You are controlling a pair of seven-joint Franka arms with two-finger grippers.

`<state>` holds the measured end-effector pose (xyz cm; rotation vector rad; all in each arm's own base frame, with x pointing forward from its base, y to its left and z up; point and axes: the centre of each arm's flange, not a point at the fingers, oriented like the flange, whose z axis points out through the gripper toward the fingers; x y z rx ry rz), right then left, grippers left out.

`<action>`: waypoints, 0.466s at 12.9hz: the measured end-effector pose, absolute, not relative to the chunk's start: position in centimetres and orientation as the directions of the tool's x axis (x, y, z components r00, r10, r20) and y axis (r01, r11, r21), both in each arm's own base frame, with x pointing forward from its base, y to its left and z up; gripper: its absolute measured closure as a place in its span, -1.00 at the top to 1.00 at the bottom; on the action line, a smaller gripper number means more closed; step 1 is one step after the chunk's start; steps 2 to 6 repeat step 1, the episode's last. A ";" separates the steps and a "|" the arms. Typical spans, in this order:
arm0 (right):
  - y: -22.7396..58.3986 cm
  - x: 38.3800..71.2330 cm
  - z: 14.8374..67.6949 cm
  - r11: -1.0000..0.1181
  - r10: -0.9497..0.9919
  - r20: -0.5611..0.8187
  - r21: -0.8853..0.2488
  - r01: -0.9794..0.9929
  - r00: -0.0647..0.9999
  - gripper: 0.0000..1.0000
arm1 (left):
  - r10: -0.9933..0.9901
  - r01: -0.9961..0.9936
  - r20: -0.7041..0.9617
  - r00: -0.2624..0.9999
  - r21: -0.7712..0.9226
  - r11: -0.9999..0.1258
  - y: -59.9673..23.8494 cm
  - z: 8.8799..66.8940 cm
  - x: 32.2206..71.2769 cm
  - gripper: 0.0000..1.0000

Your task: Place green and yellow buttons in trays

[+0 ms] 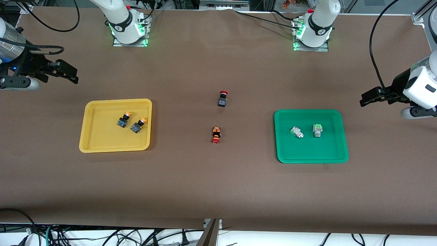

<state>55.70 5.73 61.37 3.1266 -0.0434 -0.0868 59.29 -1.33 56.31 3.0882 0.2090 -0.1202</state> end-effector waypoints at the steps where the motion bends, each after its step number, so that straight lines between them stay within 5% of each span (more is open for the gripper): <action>1: 5.8 55.7 61.4 -1.000 -0.027 -0.055 0.014 -0.027 0.998 1.00 | 0.132 0.136 -0.088 0.987 0.037 -0.990 -1.4 55.9 59.2 1.00; 6: 5.8 55.7 61.4 -1.000 -0.027 -0.055 0.014 -0.027 0.998 1.00 | 0.132 0.136 -0.088 0.987 0.037 -0.990 -1.4 55.9 59.2 1.00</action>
